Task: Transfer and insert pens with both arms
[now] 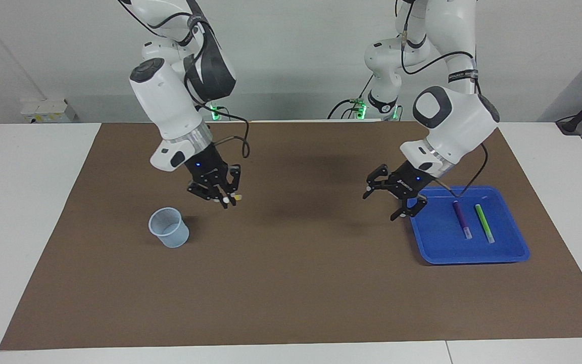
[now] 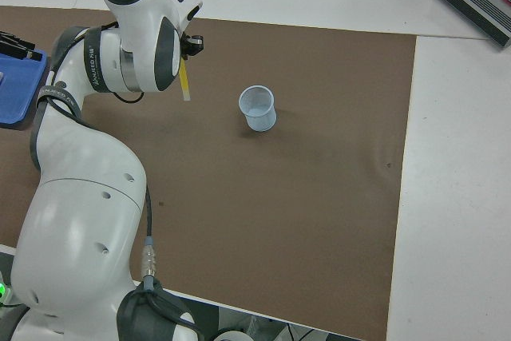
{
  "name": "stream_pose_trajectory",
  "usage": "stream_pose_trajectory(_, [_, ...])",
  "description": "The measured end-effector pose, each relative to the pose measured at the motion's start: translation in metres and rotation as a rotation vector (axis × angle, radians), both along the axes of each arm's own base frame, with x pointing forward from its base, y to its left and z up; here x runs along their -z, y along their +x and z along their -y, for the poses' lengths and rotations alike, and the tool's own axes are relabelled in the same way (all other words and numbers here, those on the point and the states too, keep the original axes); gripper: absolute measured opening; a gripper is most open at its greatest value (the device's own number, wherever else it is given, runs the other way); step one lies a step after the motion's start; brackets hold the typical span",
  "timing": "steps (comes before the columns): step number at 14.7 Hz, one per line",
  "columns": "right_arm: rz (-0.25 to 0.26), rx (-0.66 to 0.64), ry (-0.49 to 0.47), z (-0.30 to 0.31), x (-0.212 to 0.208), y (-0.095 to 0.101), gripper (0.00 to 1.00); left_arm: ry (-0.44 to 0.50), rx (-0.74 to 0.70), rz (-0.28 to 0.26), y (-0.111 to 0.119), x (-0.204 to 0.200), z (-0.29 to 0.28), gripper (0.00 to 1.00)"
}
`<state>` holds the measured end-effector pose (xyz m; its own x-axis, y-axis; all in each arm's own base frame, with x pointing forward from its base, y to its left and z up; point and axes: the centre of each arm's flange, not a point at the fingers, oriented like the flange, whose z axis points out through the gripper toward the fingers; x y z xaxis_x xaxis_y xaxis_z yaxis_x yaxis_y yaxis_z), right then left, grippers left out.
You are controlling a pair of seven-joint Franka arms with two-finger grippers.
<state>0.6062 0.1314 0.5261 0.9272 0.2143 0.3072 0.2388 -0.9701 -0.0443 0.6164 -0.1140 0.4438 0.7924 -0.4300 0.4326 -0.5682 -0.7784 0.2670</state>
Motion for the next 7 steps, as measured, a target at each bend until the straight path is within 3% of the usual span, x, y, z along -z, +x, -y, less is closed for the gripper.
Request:
stream_pose_trajectory(3, [0.027,-0.06,-0.094,0.015,-0.008,0.0,0.19,0.132,-0.005,0.036,0.007,0.0,-0.04,0.98])
stream_pose_trajectory(7, [0.045,-0.134,-0.152,0.053,-0.008,0.008,0.19,0.145,-0.105,0.012,0.01,0.001,-0.079,0.96])
